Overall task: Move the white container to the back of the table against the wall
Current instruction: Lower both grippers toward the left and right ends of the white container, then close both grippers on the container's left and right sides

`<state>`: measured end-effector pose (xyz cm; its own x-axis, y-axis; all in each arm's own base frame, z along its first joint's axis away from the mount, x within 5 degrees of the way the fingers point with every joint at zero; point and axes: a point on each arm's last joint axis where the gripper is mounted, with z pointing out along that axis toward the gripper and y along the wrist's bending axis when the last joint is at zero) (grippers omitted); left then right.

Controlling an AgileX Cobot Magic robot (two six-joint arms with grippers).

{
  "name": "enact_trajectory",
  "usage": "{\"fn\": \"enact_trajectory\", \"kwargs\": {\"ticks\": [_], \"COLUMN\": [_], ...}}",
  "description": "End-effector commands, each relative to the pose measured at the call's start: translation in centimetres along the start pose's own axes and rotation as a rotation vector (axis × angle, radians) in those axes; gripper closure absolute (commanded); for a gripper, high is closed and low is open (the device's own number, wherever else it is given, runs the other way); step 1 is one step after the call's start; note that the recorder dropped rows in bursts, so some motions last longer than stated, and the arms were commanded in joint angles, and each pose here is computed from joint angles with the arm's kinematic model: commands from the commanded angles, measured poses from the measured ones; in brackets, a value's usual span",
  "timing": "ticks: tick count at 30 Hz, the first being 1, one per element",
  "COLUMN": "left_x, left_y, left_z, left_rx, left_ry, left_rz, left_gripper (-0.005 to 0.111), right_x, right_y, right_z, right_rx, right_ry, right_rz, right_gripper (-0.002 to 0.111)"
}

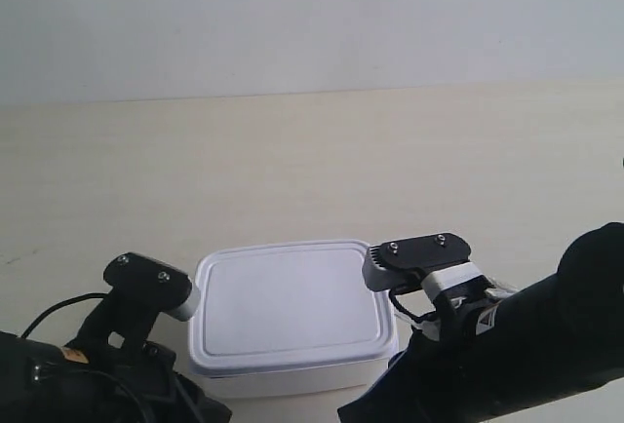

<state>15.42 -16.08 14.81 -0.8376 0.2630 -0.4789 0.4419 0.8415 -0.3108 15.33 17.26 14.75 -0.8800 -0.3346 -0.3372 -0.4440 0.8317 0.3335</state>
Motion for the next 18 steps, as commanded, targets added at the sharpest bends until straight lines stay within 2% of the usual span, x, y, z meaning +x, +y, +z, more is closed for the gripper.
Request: {"fn": "enact_trajectory", "kwargs": {"ticks": [1,4,10,18], "left_x": [-0.3,-0.5,-1.8,-1.7], "left_y": [0.1,0.4,-0.2,-0.3], "left_z": [1.0,1.4,1.3,1.3], "left_rx": [-0.028,-0.057,-0.034,-0.025], "left_ry": [0.007,-0.006,-0.039,-0.029], "left_rz": [-0.017,-0.037,-0.031,-0.031], "left_gripper": [0.107,0.107,0.107,0.107], "right_x": [-0.1,-0.2,-1.3,-1.3], "right_y": [0.0,0.0,0.5,0.5], "right_z": [0.0,0.1,-0.3,-0.3], "right_rx": [0.006,0.010,-0.004,-0.005], "right_ry": [-0.021,-0.029,-0.055,-0.052], "right_rz": [-0.006,-0.008,-0.027,-0.030], "right_gripper": [0.108,0.108,0.108,0.108]}}
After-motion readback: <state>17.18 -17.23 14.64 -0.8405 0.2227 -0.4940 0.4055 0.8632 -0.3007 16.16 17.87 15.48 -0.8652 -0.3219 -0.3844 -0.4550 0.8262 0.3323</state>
